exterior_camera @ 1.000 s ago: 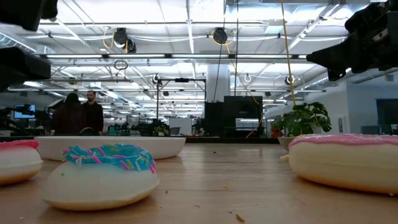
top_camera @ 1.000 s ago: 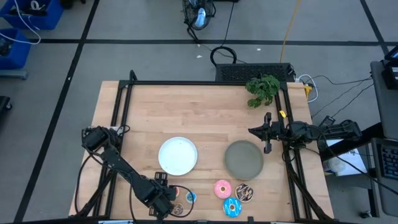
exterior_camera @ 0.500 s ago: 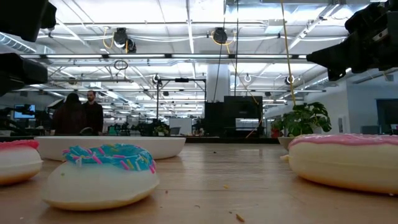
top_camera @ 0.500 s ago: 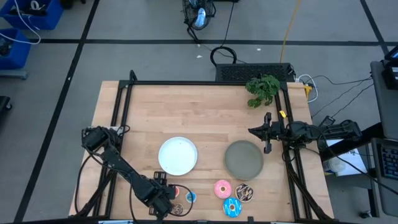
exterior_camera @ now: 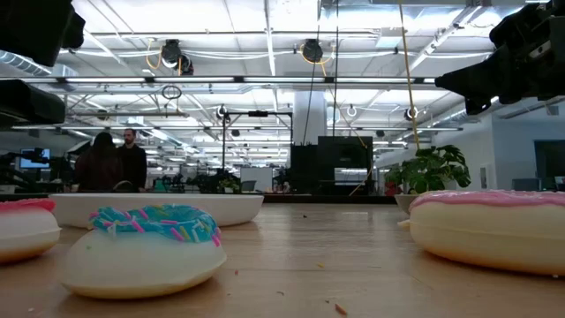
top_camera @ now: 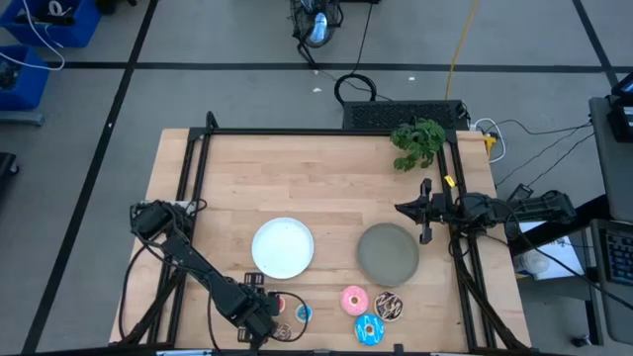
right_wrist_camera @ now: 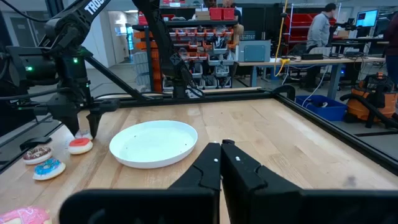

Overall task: Pick & Place donuts
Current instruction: Put the small white donut on the white plate

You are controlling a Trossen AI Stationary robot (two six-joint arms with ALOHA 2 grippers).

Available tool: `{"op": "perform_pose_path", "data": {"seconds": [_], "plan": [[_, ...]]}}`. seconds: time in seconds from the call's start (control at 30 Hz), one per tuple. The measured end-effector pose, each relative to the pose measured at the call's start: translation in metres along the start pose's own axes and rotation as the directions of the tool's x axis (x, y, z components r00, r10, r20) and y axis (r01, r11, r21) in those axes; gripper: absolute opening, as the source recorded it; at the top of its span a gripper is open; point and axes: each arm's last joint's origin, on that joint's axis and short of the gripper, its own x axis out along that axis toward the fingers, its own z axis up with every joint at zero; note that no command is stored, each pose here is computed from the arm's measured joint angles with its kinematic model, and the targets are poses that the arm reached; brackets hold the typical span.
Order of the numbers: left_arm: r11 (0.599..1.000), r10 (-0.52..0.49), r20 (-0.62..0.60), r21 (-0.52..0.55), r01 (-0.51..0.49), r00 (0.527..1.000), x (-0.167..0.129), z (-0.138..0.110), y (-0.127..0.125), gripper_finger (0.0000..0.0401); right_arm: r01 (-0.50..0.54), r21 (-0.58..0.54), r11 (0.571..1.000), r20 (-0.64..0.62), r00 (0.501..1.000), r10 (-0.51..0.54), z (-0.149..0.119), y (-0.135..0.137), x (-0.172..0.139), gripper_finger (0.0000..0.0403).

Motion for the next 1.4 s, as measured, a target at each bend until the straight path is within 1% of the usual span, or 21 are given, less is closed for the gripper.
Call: {"op": "perform_pose_path", "data": {"seconds": [0.13, 0.3, 0.53, 0.77, 0.9, 1.1, 1.17, 1.3, 1.4], "plan": [[1.0, -0.004, -0.003, -0.003, 0.004, 1.0, 0.0, 0.001, 0.0, 0.0169, 0.0, 0.0, 1.0, 0.001, 1.0, 0.0, 0.0, 0.0, 0.0, 0.0], [1.0, -0.01, 0.028, 0.008, 0.01, 1.0, -0.01, 0.004, -0.002, 0.0184, 0.0, 0.0, 1.0, 0.001, 1.0, 0.0, 0.0, 0.0, 0.0, 0.0], [1.0, 0.001, 0.063, -0.007, -0.001, 0.998, -0.04, 0.009, 0.0, 0.0197, 0.0, 0.0, 1.0, 0.0, 1.0, 0.0, 0.0, 0.0, 0.0, 0.0], [0.999, 0.038, 0.044, -0.018, -0.038, 0.998, -0.079, 0.007, 0.008, 0.0198, 0.0, 0.0, 1.0, -0.001, 1.0, 0.0, 0.0, 0.0, 0.0, 0.0], [0.999, 0.033, 0.058, -0.04, -0.03, 0.998, -0.109, 0.007, 0.019, 0.0198, -0.001, 0.0, 1.0, -0.001, 1.0, 0.001, 0.0, 0.0, 0.0, 0.0], [0.995, 0.004, 0.144, -0.096, 0.01, 0.99, -0.155, -0.001, 0.046, 0.0198, -0.001, 0.0, 1.0, -0.001, 1.0, 0.001, 0.0, 0.0, 0.0, 0.0], [0.993, 0.011, 0.174, -0.118, 0.009, 0.985, -0.167, -0.005, 0.054, 0.0198, 0.0, 0.0, 1.0, -0.001, 1.0, 0.0, 0.0, 0.0, 0.0, 0.0], [0.988, 0.036, 0.205, -0.152, -0.004, 0.978, -0.182, -0.013, 0.067, 0.0198, -0.001, 0.0, 1.0, -0.001, 1.0, 0.001, 0.0, 0.0, 0.0, 0.0], [0.986, 0.041, 0.199, -0.167, -0.008, 0.979, -0.185, -0.014, 0.07, 0.0198, -0.001, 0.0, 1.0, -0.001, 1.0, 0.001, 0.0, 0.0, 0.0, 0.0]]}}
